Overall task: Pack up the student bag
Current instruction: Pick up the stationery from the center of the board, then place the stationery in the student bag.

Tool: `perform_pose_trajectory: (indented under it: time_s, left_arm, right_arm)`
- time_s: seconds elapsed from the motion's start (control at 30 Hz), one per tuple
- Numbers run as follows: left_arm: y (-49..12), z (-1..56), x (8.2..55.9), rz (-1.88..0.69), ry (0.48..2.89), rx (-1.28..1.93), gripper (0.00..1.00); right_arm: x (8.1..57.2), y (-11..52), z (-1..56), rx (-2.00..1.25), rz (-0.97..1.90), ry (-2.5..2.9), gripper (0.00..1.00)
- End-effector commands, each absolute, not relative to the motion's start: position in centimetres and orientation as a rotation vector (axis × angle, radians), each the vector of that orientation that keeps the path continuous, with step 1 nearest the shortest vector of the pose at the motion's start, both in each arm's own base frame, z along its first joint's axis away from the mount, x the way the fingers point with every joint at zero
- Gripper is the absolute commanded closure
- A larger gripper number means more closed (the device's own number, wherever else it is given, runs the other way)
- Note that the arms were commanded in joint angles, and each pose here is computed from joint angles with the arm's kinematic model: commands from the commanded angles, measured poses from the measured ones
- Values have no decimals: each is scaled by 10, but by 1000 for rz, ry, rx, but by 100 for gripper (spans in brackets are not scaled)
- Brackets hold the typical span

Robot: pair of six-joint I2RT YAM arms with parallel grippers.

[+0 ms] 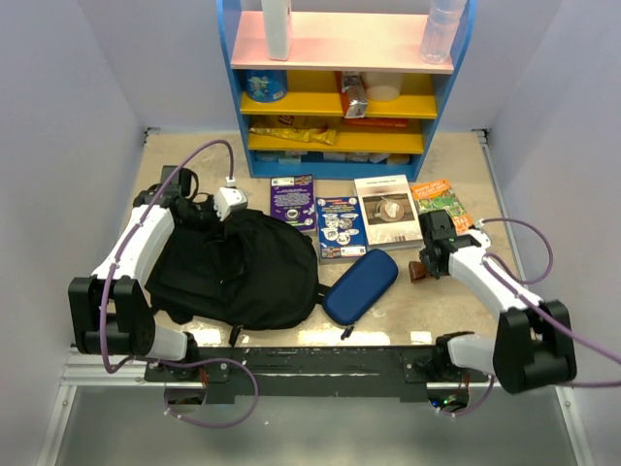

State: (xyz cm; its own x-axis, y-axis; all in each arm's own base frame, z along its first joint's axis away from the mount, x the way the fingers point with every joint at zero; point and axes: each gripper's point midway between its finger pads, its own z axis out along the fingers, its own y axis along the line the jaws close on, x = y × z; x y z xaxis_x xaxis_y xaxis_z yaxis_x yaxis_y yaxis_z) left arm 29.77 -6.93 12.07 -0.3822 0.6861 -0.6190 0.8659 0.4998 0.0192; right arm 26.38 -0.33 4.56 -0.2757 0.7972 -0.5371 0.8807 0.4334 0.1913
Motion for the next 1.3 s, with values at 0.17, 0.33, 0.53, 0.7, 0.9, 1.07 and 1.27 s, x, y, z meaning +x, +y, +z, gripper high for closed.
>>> perform_pose_trajectory:
  time_s: [0.17, 0.33, 0.53, 0.7, 0.9, 1.07, 1.27]
  left_arm:
    - [-74, 138, 312, -434, 2125, 1251, 100]
    - [-76, 140, 314, -441, 2129, 1232, 100]
    - [-77, 141, 313, -456, 2134, 1214, 100]
    - [-79, 143, 311, -464, 2130, 1202, 100]
    - [-79, 137, 309, -478, 2146, 1193, 100]
    - [-79, 135, 309, -480, 2149, 1192, 100]
    - [-80, 134, 309, -490, 2150, 1187, 100]
  right_arm:
    - [278, 68, 133, 1041, 167, 2085, 78]
    - [302, 163, 188, 743, 423, 2088, 75]
    - [320, 304, 217, 390, 661, 2104, 68]
    - [328, 394, 230, 188, 843, 2076, 65]
    - [320, 461, 207, 13, 951, 2100, 63]
    - [306, 495, 201, -74, 1028, 2091, 50]
    - [290, 518, 184, -184, 1073, 2127, 37]
